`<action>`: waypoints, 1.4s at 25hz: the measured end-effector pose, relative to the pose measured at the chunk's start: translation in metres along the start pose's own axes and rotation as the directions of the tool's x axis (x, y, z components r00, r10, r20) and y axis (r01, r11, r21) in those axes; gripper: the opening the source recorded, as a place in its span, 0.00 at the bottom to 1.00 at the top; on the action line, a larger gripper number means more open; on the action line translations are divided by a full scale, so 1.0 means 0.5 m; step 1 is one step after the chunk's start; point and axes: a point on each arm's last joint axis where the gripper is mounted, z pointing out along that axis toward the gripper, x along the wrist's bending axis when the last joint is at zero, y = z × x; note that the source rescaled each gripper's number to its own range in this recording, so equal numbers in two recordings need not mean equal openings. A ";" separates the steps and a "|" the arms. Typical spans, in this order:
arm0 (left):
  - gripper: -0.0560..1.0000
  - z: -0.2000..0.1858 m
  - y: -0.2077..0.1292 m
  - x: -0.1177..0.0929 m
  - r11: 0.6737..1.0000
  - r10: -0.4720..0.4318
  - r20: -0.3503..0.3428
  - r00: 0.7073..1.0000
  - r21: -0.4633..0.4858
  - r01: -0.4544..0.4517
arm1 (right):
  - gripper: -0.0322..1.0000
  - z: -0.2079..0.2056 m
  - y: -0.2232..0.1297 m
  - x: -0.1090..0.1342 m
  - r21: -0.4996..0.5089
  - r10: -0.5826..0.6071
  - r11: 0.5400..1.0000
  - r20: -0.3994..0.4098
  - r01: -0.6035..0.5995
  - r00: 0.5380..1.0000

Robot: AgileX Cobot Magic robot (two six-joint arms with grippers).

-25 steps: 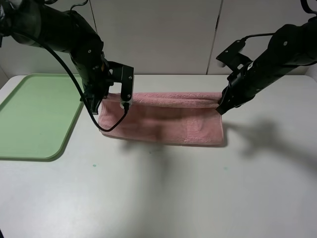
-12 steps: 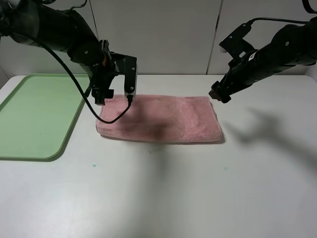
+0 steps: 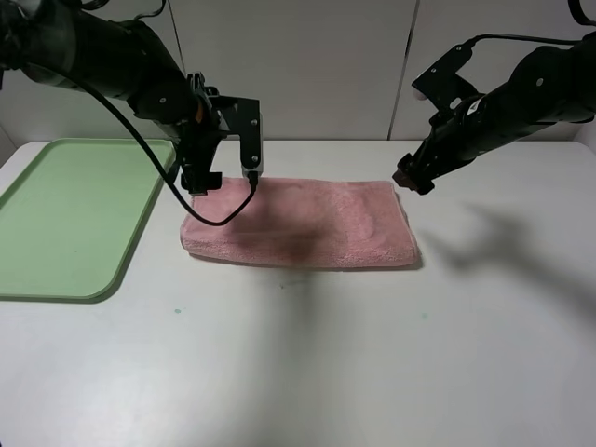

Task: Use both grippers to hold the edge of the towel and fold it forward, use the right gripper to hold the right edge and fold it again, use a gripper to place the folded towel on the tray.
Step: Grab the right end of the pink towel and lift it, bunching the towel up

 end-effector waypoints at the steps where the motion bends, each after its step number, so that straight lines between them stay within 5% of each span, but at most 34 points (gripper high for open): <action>1: 0.95 0.000 0.000 0.000 1.000 -0.014 0.000 1.000 0.000 0.014 | 1.00 0.000 0.000 0.000 0.001 0.000 1.000 0.000 0.000 1.000; 28: 1.00 -0.001 0.016 0.007 0.993 -0.083 -0.032 0.996 -0.089 0.080 | 1.00 0.000 0.001 -0.001 -0.004 0.014 1.000 0.003 -0.014 1.000; 35: 1.00 -0.056 0.006 0.017 0.990 -0.142 -0.020 0.990 0.001 0.142 | 1.00 0.000 0.000 0.000 -0.002 0.022 1.000 0.002 -0.022 1.000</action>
